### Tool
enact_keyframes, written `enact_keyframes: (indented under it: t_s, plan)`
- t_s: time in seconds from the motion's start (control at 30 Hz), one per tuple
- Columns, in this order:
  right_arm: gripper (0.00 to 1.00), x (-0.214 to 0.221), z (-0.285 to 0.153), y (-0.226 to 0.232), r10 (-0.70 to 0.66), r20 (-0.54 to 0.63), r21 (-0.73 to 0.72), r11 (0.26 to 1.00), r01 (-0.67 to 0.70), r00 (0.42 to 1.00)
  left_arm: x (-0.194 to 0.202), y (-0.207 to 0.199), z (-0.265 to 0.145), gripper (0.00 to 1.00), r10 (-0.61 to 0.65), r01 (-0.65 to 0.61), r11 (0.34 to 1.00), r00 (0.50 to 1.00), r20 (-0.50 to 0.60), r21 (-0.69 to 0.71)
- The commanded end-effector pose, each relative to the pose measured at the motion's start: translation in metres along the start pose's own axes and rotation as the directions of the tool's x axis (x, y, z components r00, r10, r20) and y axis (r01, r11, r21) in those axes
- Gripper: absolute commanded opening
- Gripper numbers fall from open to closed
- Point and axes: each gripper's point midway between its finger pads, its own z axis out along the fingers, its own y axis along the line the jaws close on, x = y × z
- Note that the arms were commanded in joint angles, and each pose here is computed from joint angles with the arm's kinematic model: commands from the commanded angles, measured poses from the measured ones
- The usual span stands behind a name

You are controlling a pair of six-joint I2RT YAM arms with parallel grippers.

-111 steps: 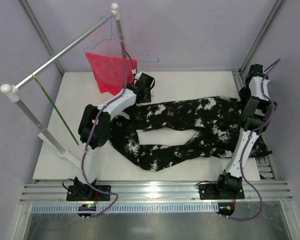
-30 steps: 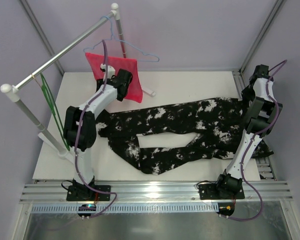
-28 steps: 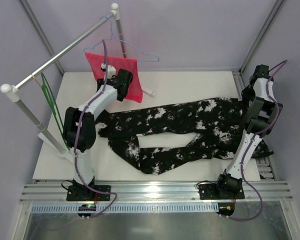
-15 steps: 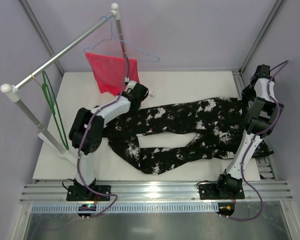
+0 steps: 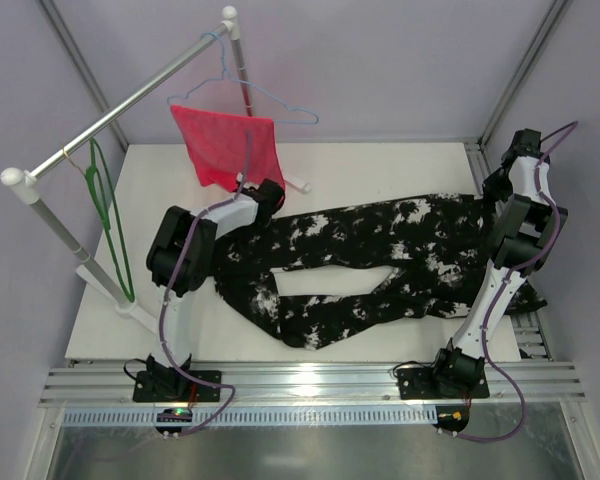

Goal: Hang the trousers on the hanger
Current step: Fold the trousers

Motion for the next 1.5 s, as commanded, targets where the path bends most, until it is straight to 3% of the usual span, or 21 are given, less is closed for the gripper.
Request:
enact_keyframes:
  t_s: [0.0,0.2,0.37,0.7,0.83,0.9,1.03,1.1,1.3,1.47]
  plan:
    - [0.04,-0.06,-0.033,-0.013,0.102,0.172,-0.026,0.995,-0.099,0.98,0.012,0.021,0.011,0.01,0.01,-0.016,0.995,0.998,-0.064,-0.099]
    - [0.04,-0.062,-0.034,-0.015,0.104,0.18,-0.021,0.995,-0.102,0.978,0.012,0.061,0.01,0.0,-0.015,-0.002,0.972,0.997,-0.073,-0.237]
    - [0.04,-0.056,-0.029,-0.012,0.108,0.157,-0.034,0.994,-0.104,0.982,0.003,0.067,0.001,0.01,-0.047,0.038,0.974,0.998,-0.039,-0.223]
    - [0.04,-0.054,-0.029,-0.01,0.107,0.152,-0.038,0.994,-0.103,0.982,0.024,0.114,0.009,0.0,-0.128,0.08,0.909,0.987,-0.093,-0.408]
    - [0.04,-0.055,-0.03,-0.009,0.108,0.152,-0.042,0.994,-0.102,0.983,0.022,0.124,0.011,0.0,-0.166,0.112,0.905,0.981,-0.097,-0.411]
    - [0.04,-0.055,-0.029,-0.008,0.108,0.152,-0.047,0.994,-0.102,0.982,0.011,0.113,0.007,0.01,-0.167,0.133,0.926,0.984,-0.069,-0.354]
    - [0.04,-0.051,-0.024,-0.007,0.105,0.141,-0.045,0.994,-0.1,0.984,-0.013,0.05,-0.018,0.0,-0.041,0.044,0.99,0.999,0.026,-0.133]
    - [0.04,-0.049,-0.022,-0.007,0.103,0.136,-0.045,0.994,-0.098,0.985,-0.01,0.029,-0.016,0.0,-0.004,0.004,0.998,1.0,0.007,-0.06]
    - [0.04,-0.052,-0.024,-0.006,0.103,0.142,-0.049,0.994,-0.097,0.985,0.018,0.02,0.013,0.0,0.061,-0.076,0.989,0.991,-0.123,-0.126]
    - [0.04,-0.052,-0.023,-0.008,0.101,0.143,-0.045,0.994,-0.095,0.985,0.025,0.045,0.026,0.01,-0.01,-0.019,0.986,0.985,-0.17,-0.167]
